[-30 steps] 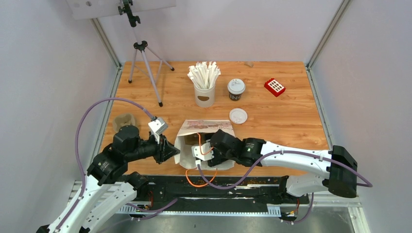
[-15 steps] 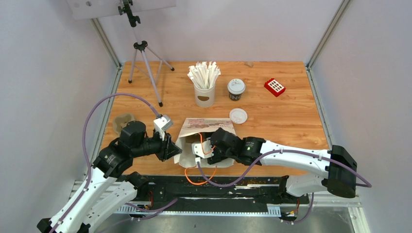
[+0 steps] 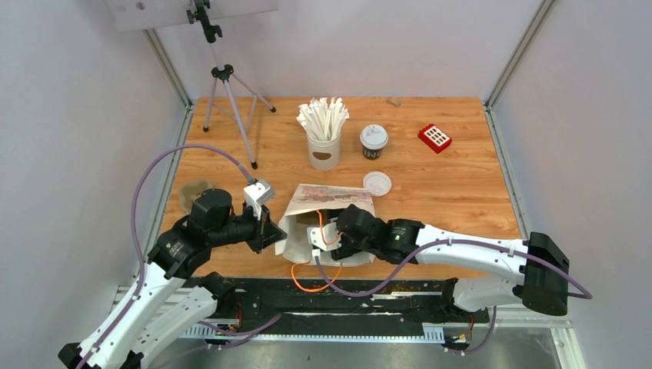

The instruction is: Pack the takeout coffee

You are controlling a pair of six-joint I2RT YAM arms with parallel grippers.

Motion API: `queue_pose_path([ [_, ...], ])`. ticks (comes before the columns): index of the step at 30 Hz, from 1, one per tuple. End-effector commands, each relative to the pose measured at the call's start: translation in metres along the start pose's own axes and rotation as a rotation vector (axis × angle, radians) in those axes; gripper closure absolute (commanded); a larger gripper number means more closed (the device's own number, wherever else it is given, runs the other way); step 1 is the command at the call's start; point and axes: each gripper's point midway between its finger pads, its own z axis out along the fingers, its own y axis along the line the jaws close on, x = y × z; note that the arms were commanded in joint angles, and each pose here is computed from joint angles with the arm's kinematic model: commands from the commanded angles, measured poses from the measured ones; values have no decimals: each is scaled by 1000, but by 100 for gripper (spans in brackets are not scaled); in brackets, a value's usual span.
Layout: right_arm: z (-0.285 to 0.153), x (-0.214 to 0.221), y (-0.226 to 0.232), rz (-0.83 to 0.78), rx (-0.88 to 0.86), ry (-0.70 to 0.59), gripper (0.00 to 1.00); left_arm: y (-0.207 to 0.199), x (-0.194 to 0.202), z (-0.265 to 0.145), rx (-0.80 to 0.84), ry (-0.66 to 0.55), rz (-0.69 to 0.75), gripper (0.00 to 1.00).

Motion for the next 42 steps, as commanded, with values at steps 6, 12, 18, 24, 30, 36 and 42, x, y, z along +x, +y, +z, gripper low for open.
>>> queue_pose_path([
  [6, -15, -8, -20, 3, 57, -13, 34, 0, -22, -9, -40, -38, 13, 100],
  [12, -18, 2, -11, -50, 29, 5, 33, 1, -23, -9, -44, -34, 10, 99],
  [18, -10, 4, -6, -41, 19, -10, 32, -3, -22, -8, -22, -33, 9, 99],
  [24, -2, 9, -1, -13, 9, -3, 32, -9, -21, -7, 13, -32, 1, 98],
  [30, 4, 9, 0, -1, -1, -3, 32, -14, -19, -3, 54, -33, -12, 97],
  [36, 8, 8, -7, 33, 4, -29, 32, -14, -14, -2, 61, -21, -6, 97],
  [42, 12, 8, -7, 57, -14, -48, 32, -11, -9, -2, 52, -10, -9, 96],
])
